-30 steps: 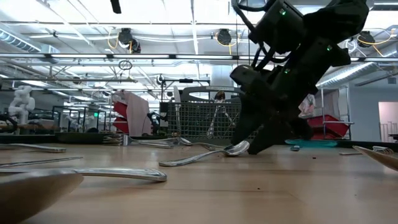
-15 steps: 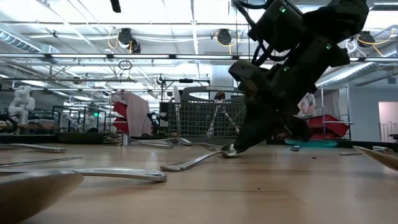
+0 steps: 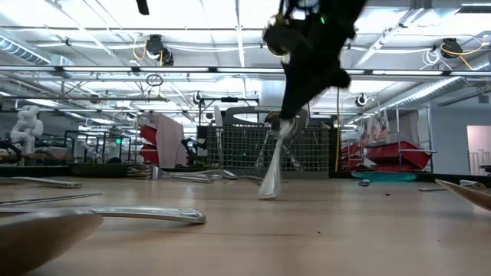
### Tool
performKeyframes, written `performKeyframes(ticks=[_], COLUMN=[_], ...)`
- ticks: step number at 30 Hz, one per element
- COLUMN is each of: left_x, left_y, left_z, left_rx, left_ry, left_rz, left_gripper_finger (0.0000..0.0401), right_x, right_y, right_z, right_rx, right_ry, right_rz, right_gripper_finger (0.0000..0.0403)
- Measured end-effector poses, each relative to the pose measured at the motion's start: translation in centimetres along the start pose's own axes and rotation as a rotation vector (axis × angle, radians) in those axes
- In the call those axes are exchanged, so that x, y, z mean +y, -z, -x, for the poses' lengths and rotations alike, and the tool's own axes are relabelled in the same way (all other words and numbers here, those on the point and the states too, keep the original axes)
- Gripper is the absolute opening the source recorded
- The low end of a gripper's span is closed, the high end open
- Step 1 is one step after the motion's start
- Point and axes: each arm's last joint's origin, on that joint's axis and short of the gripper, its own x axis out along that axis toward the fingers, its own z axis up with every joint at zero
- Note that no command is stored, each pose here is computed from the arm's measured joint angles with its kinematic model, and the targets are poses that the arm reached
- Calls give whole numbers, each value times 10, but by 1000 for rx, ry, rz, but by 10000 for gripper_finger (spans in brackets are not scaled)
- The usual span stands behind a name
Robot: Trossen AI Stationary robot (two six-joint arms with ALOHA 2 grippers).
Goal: Sort silverware
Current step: Put the spoon into the silverware basket
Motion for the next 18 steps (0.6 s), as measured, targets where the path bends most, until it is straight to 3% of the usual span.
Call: performKeyframes(ticks=[9, 18], left_x=[0, 0], left_y=[0, 1], left_z=[0, 0], left_rx=[-1, 8], left_ry=[0, -7], left_rz=[3, -13], left_gripper_finger=[93, 93], right_x=[-37, -101], right_y=[-51, -90], right_z=[43, 82], right_rx=[-39, -201], right_ry=[186, 262], right_rz=[160, 122], right_gripper_finger=[1, 1])
